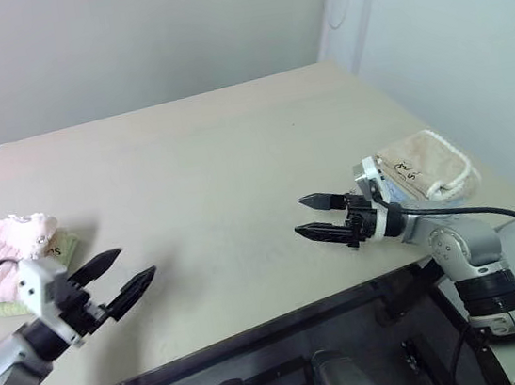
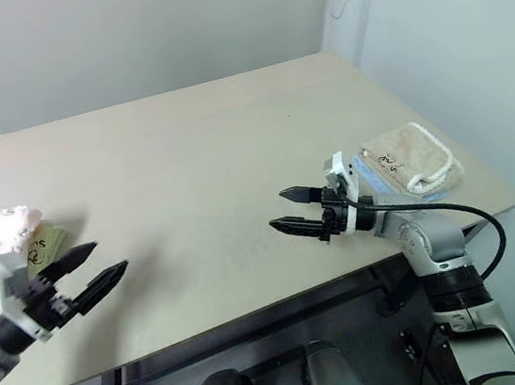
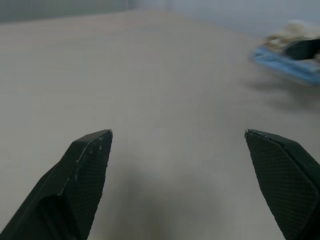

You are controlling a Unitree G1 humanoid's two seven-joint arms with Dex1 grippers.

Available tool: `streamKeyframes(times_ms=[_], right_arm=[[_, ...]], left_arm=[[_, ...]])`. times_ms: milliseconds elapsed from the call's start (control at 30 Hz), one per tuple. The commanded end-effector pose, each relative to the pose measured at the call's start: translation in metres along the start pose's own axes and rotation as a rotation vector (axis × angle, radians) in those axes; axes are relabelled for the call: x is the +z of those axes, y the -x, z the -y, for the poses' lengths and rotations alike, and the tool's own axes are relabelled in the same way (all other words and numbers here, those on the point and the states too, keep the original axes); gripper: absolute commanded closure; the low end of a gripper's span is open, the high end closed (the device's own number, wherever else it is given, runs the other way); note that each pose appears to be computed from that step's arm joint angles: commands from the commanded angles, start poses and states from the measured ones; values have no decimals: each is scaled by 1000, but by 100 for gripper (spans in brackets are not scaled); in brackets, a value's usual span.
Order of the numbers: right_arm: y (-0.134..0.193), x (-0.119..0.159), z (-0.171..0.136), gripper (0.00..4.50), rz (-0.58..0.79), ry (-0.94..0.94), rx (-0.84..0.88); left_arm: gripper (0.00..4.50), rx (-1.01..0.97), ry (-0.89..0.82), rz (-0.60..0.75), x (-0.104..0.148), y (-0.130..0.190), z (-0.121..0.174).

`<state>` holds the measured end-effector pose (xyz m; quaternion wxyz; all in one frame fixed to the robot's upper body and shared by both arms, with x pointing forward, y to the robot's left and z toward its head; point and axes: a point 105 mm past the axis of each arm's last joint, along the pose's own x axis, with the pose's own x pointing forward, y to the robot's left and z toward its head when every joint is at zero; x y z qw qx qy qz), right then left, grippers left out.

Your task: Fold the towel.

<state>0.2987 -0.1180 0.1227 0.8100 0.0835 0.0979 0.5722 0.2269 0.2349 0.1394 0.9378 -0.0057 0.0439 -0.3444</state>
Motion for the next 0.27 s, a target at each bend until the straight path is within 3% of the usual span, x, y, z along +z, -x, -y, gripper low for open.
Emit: streamKeyframes(times_ms=[33, 267], right_arm=[[6, 15, -4, 0, 24, 44, 6], [1, 6, 0, 0, -8, 54, -11]], left_arm=[[2, -127, -23, -3, 0, -15, 6], [2, -278, -63, -50, -11, -37, 16]])
